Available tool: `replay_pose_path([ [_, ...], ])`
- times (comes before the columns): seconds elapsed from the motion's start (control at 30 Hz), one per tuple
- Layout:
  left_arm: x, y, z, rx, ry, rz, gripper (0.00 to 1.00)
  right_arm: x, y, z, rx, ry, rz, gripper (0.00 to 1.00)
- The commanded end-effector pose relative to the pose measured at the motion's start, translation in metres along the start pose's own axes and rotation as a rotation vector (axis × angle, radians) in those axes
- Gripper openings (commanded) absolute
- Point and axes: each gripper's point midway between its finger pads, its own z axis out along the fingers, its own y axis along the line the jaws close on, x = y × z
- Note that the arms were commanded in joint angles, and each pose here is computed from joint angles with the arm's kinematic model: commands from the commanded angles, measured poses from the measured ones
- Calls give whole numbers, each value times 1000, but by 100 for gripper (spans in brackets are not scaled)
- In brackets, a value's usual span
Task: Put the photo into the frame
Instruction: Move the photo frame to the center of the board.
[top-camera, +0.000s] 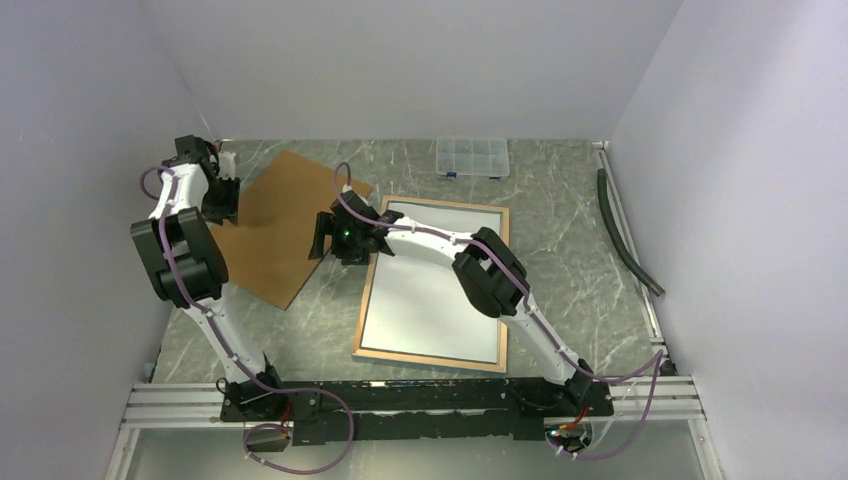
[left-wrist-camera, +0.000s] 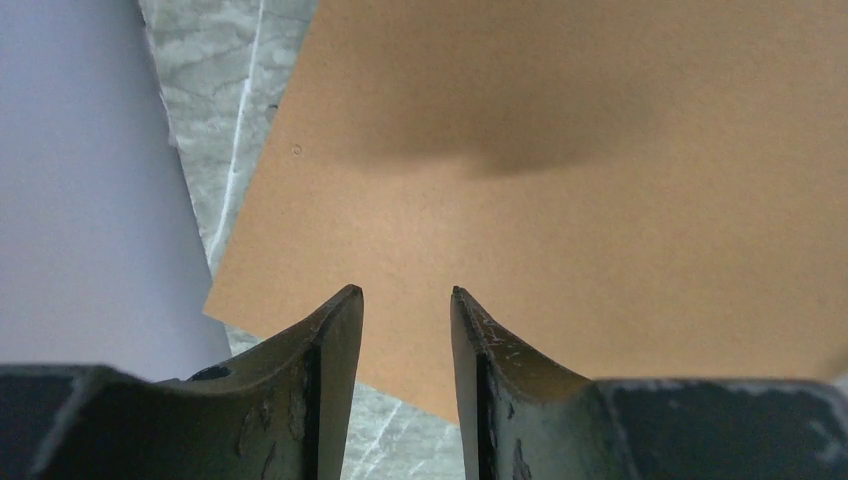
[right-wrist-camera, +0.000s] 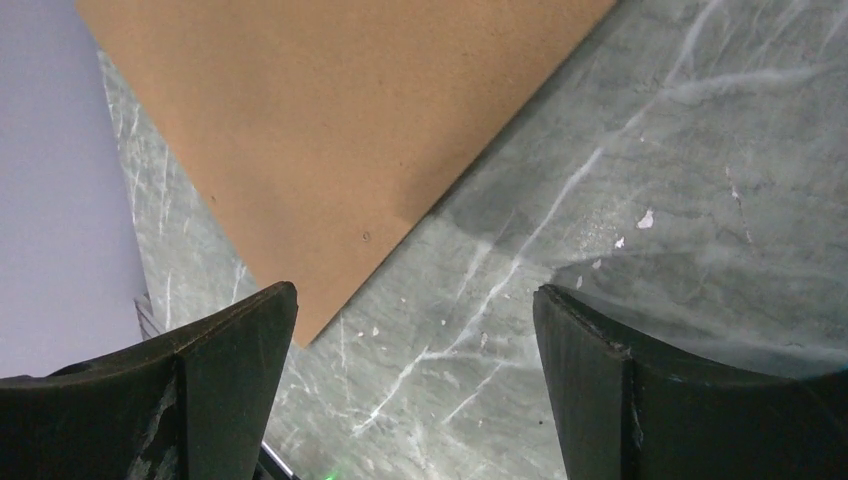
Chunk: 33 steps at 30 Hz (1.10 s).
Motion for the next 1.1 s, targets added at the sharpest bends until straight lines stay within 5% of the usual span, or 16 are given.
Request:
replay_pose_path([
  [0.0, -2, 20, 20, -151, 16, 17, 43, -2, -8, 9, 13, -29, 4, 92],
  [0.33, 35, -9, 53, -133, 126, 77, 40, -8, -38, 0, 109, -78, -40, 93],
  [0.8, 127, -134, 51, 223, 349, 202, 37, -14, -110, -41, 262, -132, 48, 95],
  [0.93, 113, -140, 27, 269, 316, 212, 38, -18, -104, -40, 251, -135, 42, 95],
  [1.07, 35, -94, 1, 42, 114, 216, 40, -21, -93, -34, 233, -128, 28, 95],
])
